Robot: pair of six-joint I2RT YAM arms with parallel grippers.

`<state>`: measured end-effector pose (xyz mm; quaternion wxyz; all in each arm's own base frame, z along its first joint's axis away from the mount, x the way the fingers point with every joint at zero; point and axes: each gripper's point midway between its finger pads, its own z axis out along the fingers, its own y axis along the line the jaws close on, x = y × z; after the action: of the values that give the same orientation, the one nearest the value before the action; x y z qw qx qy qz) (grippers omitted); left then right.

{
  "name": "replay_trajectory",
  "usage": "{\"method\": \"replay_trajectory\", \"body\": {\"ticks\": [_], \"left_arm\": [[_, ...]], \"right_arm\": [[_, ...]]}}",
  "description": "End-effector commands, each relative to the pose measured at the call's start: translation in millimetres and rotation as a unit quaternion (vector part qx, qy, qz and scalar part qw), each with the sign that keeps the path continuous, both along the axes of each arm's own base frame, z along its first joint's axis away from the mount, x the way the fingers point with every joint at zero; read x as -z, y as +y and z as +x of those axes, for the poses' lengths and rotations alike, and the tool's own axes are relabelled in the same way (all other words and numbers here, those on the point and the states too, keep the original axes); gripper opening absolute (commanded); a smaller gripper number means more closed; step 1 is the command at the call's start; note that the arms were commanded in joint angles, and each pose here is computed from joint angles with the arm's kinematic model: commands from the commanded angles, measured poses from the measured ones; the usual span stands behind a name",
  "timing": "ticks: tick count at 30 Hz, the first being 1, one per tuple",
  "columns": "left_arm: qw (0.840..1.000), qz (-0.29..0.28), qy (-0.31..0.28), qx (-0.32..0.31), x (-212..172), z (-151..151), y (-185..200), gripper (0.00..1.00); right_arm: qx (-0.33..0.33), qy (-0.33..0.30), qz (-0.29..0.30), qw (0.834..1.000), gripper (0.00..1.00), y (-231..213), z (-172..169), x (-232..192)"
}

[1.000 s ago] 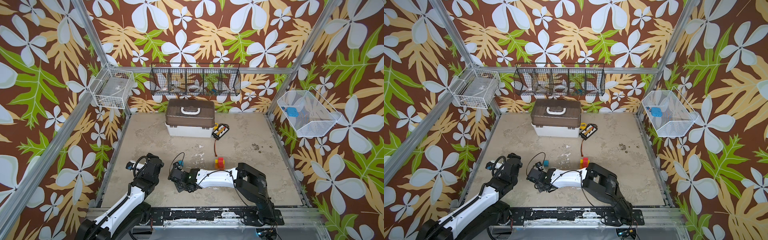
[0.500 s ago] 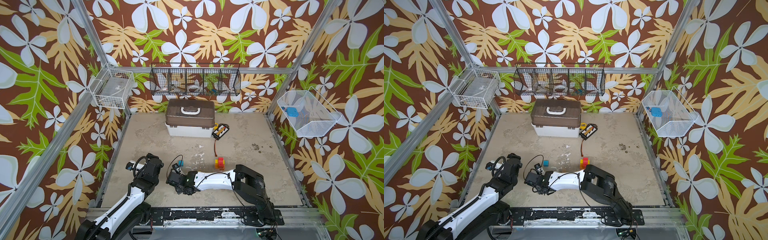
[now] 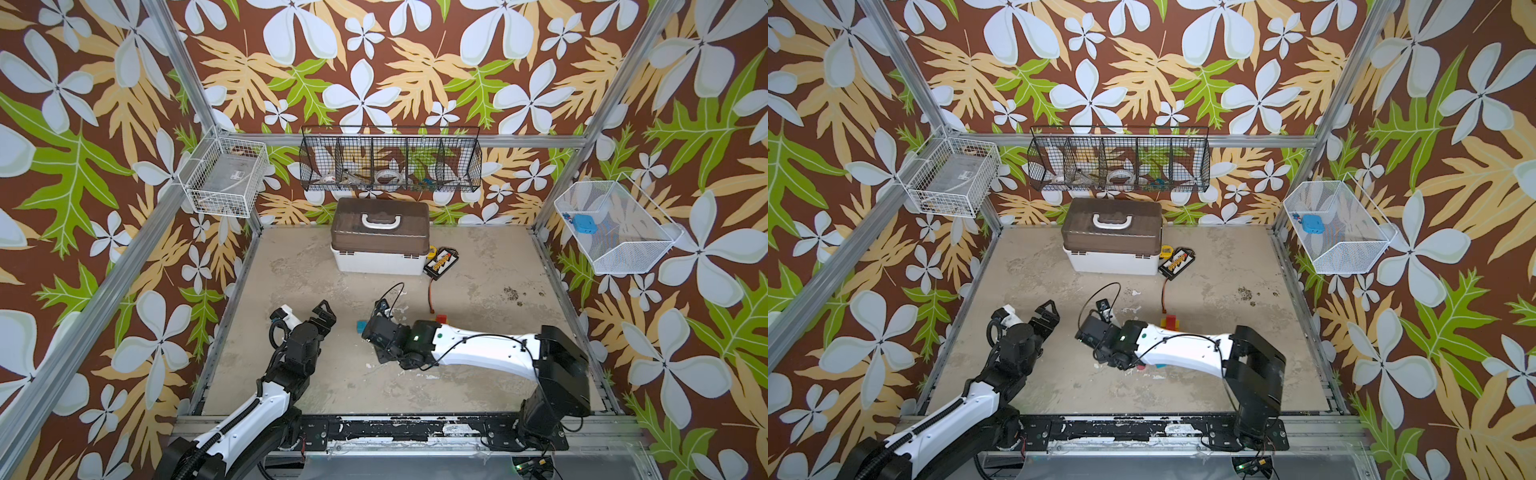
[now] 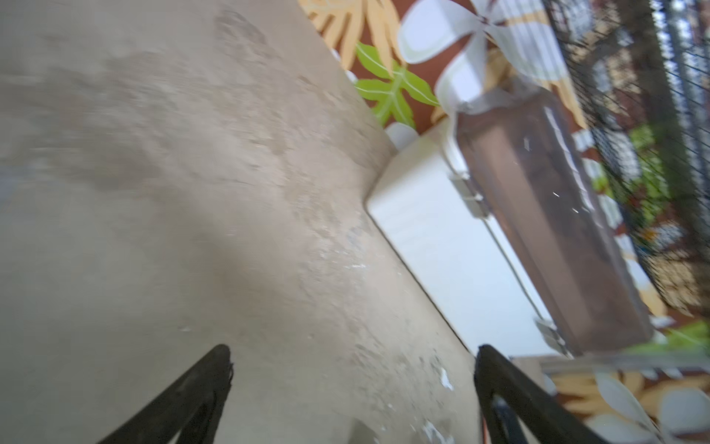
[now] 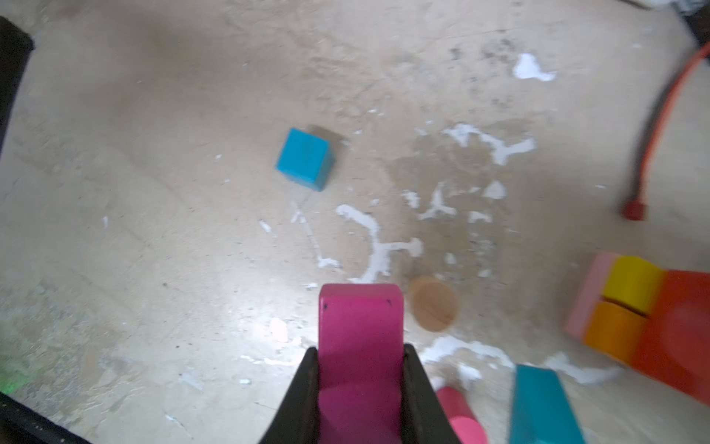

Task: Build the wood block tower
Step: 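Lift the magenta block and carry it over the stack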

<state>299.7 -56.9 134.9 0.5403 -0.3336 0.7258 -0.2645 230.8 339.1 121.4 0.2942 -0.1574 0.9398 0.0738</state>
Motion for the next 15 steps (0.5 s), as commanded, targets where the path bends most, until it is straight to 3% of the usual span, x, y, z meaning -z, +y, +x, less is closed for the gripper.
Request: {"method": "replay_trajectory", "body": {"ticks": [1, 8, 15], "left_arm": [[0.992, 0.02, -0.073, 0.105, -39, 8, -36, 1.0], [0.977, 0.023, -0.048, 0.206, -32, 23, -79, 0.99], [0.969, 0.013, -0.022, 0.246, -19, 30, -97, 0.98]], "right_arm": [[0.039, -0.022, -0.016, 0.999, 0.2, -43, 15, -15], [0.11, -0.023, 0.035, 0.993, 0.18, -109, 41, -23], [0.151, -0.003, 0.044, 0.988, 0.14, -139, 57, -10]]}}
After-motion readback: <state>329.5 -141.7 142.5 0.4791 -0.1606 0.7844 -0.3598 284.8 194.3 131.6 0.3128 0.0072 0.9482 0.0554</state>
